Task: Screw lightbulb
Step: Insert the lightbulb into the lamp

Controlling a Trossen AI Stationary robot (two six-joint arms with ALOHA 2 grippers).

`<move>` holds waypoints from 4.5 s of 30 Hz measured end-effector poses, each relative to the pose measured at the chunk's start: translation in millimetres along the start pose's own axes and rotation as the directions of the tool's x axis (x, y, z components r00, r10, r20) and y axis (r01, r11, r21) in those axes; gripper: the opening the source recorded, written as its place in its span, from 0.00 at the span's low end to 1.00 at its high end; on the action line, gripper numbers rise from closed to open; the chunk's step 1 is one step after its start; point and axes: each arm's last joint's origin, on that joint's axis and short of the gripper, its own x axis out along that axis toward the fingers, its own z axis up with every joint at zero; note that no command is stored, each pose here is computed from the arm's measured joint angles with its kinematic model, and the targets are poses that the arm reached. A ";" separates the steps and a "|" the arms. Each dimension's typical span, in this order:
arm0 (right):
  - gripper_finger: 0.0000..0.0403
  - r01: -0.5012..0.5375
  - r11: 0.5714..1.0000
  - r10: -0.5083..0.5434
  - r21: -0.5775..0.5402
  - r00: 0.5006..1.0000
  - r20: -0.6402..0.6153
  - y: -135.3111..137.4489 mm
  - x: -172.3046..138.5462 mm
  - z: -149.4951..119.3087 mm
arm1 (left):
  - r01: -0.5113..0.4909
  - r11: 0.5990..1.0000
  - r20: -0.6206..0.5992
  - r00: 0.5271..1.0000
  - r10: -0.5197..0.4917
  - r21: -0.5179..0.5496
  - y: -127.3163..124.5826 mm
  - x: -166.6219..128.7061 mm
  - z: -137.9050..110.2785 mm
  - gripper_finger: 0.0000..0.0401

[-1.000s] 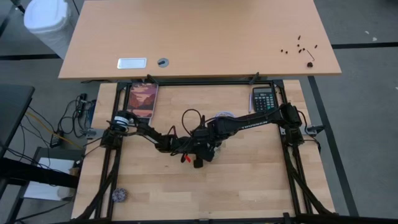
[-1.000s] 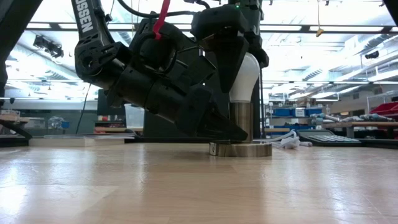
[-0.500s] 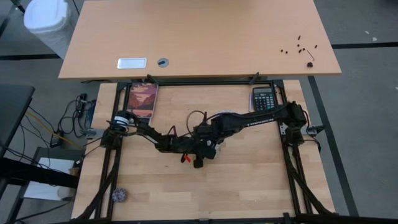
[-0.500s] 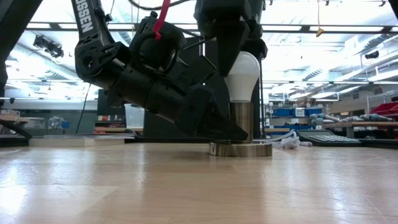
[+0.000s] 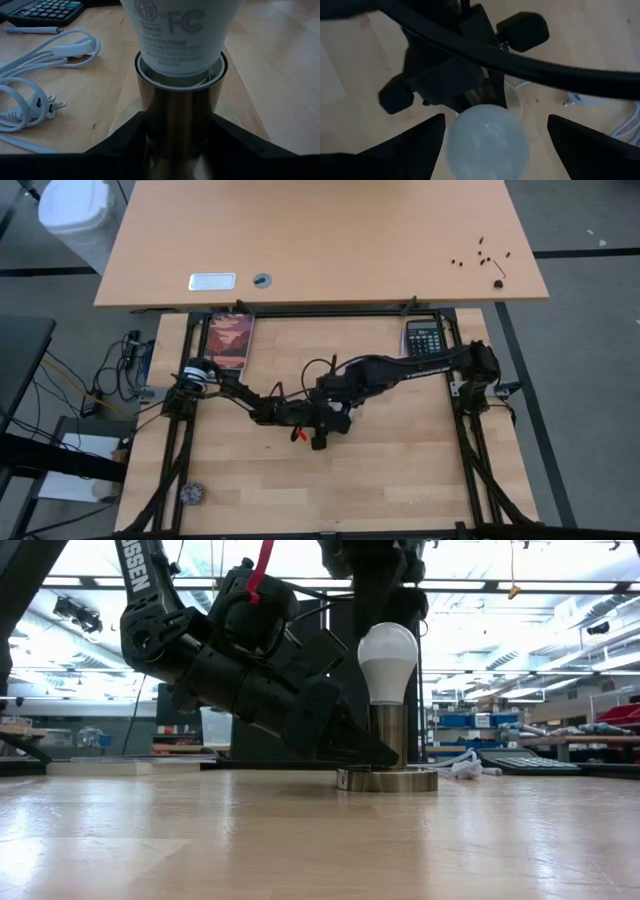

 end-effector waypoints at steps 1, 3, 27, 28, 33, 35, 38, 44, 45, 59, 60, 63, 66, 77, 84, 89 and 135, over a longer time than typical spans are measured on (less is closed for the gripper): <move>0.90 -0.005 1.000 0.005 -0.001 1.000 0.008 -1.0 -3.7 -0.2 | 0.000 1.000 0.000 1.000 0.000 0.000 0.0 0.0 0.0 0.48; 0.90 -0.013 1.000 0.013 -0.010 1.000 0.023 -3.2 -10.5 -0.5 | 0.000 1.000 0.000 1.000 0.000 0.000 0.0 0.0 0.0 0.48; 0.87 -0.009 0.444 -0.177 -0.896 0.979 -0.097 4.8 3.4 -20.1 | 0.000 0.999 0.007 1.000 0.000 0.034 0.1 0.0 0.7 0.48; 0.87 -0.020 0.423 -0.182 -0.906 0.978 -0.106 5.7 7.8 -19.7 | 0.000 0.999 0.006 1.000 0.000 0.034 0.1 0.0 0.6 0.48; 0.87 -0.072 0.315 -0.204 -0.946 0.969 -0.142 8.5 25.9 -18.0 | 0.000 0.999 0.003 1.000 0.000 0.035 0.1 0.0 0.3 0.48; 0.86 -0.082 0.275 -0.205 -0.958 0.968 -0.142 9.8 32.1 -16.5 | 0.000 0.999 0.003 1.000 0.000 0.035 0.1 0.0 0.3 0.48; 0.86 -0.067 0.245 -0.186 -0.967 0.976 -0.115 12.3 34.8 -13.5 | 0.000 0.999 0.003 1.000 0.000 0.035 0.1 0.0 0.3 0.48; 0.86 -0.062 0.215 -0.142 -0.975 0.985 -0.095 16.3 35.1 -11.5 | 0.001 0.999 0.003 1.000 -0.001 0.036 0.1 0.0 0.3 0.48; 0.86 -0.070 0.215 -0.137 -0.974 0.985 -0.101 16.7 35.1 -12.0 | 0.001 0.999 0.003 1.000 -0.001 0.036 0.1 0.0 0.3 0.48; 0.86 -0.099 0.169 -0.066 -0.981 0.992 -0.111 19.8 41.1 -12.6 | 0.001 0.999 0.002 1.000 -0.001 0.038 0.1 0.0 0.2 0.48; 0.86 -0.099 0.169 -0.065 -0.981 0.992 -0.111 19.7 42.3 -13.0 | 0.001 0.999 0.002 1.000 -0.001 0.038 0.1 0.0 0.2 0.48; 0.86 -0.096 0.165 -0.065 -0.982 0.992 -0.108 19.2 47.4 -14.7 | 0.000 0.999 0.000 1.000 0.000 0.036 0.1 0.0 0.0 0.48; 0.86 -0.096 0.164 -0.067 -0.982 0.992 -0.108 18.7 49.5 -15.7 | 0.000 0.999 0.000 1.000 0.000 0.036 0.1 0.0 0.0 0.48; 0.69 -0.077 0.169 -0.070 -0.983 0.993 -0.090 18.2 54.9 -16.7 | 0.000 0.999 -0.001 1.000 0.000 0.034 0.0 -0.1 -0.3 0.48; 0.63 -0.070 0.228 -0.069 -0.971 0.994 -0.088 18.4 54.8 -16.5 | 0.002 0.999 -0.002 1.000 -0.002 0.034 0.0 -0.1 -0.4 0.48; 0.68 -0.081 0.317 -0.039 -0.945 0.994 -0.098 17.5 55.3 -15.0 | 0.002 1.000 -0.002 1.000 -0.002 0.031 0.0 -0.1 -0.3 0.48; 0.67 0.019 0.949 0.020 0.316 0.993 -0.120 -8.0 59.1 1.4 | -0.022 0.999 0.012 1.000 0.023 -0.031 1.8 -0.1 0.4 0.48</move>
